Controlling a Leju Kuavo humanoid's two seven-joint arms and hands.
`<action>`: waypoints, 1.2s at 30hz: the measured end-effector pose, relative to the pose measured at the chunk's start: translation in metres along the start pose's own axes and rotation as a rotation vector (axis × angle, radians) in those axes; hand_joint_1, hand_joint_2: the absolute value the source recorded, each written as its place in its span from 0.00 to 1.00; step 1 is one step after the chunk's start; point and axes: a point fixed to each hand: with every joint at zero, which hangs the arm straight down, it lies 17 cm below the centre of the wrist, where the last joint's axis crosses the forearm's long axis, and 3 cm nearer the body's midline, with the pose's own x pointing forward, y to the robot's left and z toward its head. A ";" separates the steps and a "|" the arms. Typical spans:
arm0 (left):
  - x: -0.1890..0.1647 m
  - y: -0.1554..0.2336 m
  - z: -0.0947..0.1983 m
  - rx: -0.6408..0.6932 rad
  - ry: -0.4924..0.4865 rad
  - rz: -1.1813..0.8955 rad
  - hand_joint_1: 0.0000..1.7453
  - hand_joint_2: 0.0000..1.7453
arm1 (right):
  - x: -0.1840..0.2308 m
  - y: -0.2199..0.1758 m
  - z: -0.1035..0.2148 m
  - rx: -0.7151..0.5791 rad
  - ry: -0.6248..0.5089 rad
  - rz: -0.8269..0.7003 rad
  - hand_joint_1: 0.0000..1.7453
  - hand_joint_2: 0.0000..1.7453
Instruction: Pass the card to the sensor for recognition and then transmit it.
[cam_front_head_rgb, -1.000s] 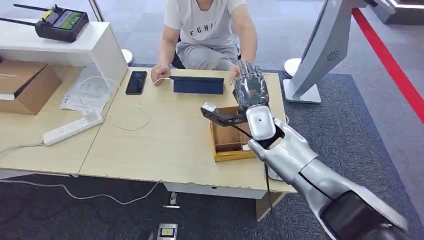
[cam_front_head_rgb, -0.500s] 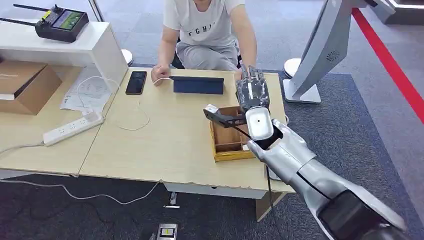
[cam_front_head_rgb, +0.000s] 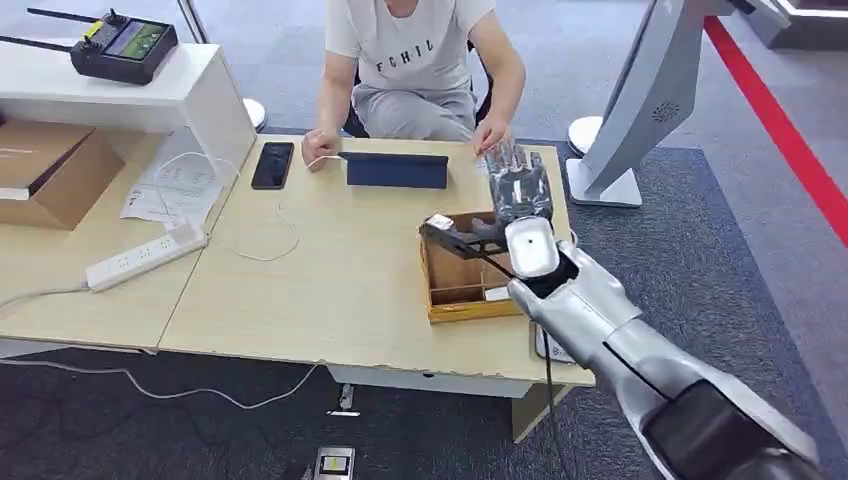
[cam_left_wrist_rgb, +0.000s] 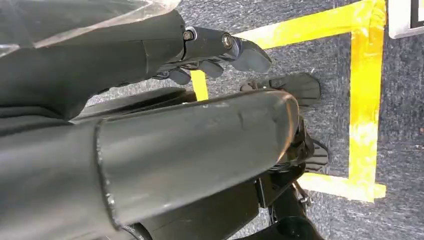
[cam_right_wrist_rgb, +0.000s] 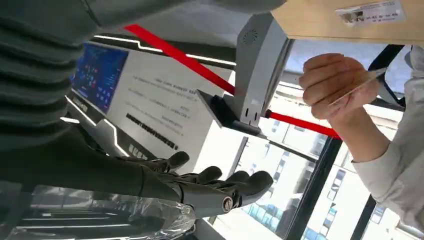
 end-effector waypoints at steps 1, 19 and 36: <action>0.000 0.000 0.000 0.000 0.000 0.002 0.00 0.00 | -0.005 0.001 -0.001 -0.003 0.006 -0.001 0.00 0.00; -0.012 0.006 -0.001 0.016 -0.017 0.068 0.00 0.00 | -0.236 0.127 0.047 0.226 0.280 0.315 0.00 0.00; -0.048 0.008 0.000 0.060 0.021 0.201 0.00 0.00 | -0.319 0.360 0.279 0.585 0.541 -0.048 0.00 0.00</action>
